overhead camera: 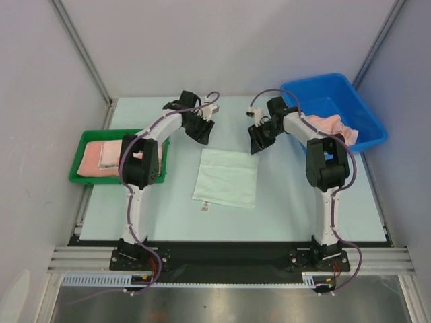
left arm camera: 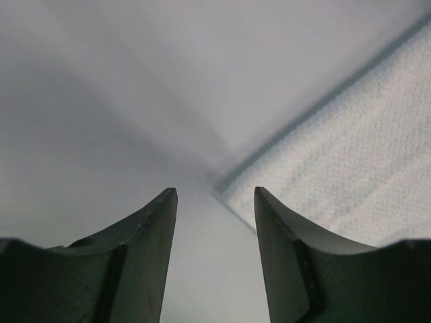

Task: Fold and stack the towels
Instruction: Fold the towel

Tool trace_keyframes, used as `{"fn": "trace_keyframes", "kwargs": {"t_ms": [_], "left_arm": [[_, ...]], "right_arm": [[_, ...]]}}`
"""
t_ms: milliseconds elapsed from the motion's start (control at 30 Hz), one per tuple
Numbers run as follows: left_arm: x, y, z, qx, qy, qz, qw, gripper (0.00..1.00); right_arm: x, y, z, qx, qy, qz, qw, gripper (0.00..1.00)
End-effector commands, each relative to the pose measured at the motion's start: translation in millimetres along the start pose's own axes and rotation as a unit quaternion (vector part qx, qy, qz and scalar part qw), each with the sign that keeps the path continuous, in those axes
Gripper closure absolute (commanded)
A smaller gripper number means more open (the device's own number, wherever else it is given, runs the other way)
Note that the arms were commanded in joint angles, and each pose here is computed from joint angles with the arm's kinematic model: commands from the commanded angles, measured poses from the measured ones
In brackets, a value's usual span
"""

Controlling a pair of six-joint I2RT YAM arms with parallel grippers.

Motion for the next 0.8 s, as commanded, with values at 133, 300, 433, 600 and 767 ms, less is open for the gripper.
{"fn": "trace_keyframes", "kwargs": {"t_ms": [133,300,433,600,767], "left_arm": [[-14.1,7.5,2.4,-0.053,0.030,0.033,0.998,0.49],[-29.2,12.0,6.0,-0.052,0.056,0.048,0.996,0.54],[-32.3,13.9,5.4,-0.057,0.063,0.049,0.995,0.69],[-31.8,13.4,7.2,-0.059,0.071,0.055,0.994,0.82],[-30.7,10.6,10.5,-0.054,0.080,0.063,0.993,0.94]], "right_arm": [[-14.7,-16.0,12.5,0.016,0.040,-0.022,0.999,0.54],[-23.4,-24.3,19.0,0.016,0.053,-0.035,0.998,0.57],[-22.6,-28.8,22.0,0.021,0.062,-0.022,0.998,0.54],[-19.2,-34.2,18.6,0.022,0.049,-0.022,0.998,0.53],[-24.5,-31.6,23.1,0.019,0.054,-0.037,0.998,0.52]]}}
Point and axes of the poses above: each gripper's point midway between its finger pads, its own x axis back along the fingers, its own y axis along the line the jaws close on, z = x × y, the point moved 9 cm from there along x, back along the fingers, and after that the axes turned 11 degrees about x, right-handed, at the moved point
